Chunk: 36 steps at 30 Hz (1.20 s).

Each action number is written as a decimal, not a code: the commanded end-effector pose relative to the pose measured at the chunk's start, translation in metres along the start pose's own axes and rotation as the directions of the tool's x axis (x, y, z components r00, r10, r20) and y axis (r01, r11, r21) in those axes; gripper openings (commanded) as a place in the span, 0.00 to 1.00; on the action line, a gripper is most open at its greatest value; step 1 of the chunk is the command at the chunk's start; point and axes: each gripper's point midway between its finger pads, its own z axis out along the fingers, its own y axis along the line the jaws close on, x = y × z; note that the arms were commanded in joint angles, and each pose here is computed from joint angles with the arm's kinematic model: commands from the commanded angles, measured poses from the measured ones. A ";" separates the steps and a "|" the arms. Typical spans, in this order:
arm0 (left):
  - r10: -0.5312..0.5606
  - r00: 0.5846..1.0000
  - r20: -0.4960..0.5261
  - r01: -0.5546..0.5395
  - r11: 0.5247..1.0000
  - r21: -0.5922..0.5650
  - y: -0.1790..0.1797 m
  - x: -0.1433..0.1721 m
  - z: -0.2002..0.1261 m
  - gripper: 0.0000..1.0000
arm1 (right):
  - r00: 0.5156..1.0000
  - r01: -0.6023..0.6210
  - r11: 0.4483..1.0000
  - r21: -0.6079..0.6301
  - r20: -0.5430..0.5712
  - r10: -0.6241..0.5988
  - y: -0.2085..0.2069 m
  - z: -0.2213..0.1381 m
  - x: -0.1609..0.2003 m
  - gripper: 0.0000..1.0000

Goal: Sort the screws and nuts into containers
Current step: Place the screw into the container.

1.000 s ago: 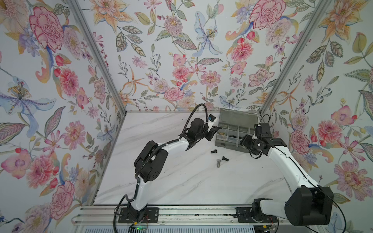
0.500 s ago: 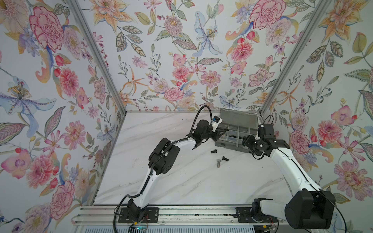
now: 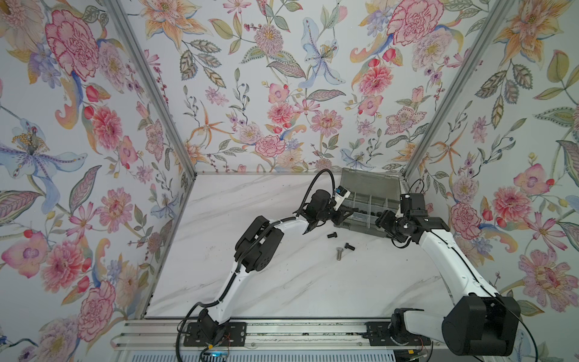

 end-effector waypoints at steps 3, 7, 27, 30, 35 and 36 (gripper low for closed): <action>0.011 0.998 -0.061 -0.014 0.999 -0.050 0.008 0.015 0.005 0.04 | 1.000 0.007 1.000 0.013 -0.026 -0.007 -0.006 0.003 0.007 0.67; -0.002 0.996 -0.087 -0.005 0.997 -0.077 0.014 0.024 0.006 0.05 | 1.000 0.009 1.000 0.014 -0.026 -0.008 -0.006 0.003 0.007 0.66; 0.084 0.993 -0.085 -0.093 0.991 -0.101 0.007 -0.003 -0.013 0.42 | 0.999 0.013 1.000 0.012 -0.030 -0.013 -0.006 0.004 0.008 0.67; 0.129 0.989 -0.069 -0.136 0.986 -0.096 -0.004 -0.014 -0.031 0.46 | 0.999 0.014 1.000 0.012 -0.033 -0.014 -0.006 0.004 0.008 0.67; 0.197 0.976 -0.094 -0.209 0.968 -0.140 -0.014 -0.017 -0.069 0.50 | 0.999 0.016 1.000 0.015 -0.034 -0.015 -0.006 0.005 0.009 0.67; 0.207 0.973 -0.100 -0.220 0.963 -0.153 -0.014 -0.015 -0.076 0.51 | 0.999 0.017 1.000 0.014 -0.033 -0.016 -0.006 0.005 0.008 0.67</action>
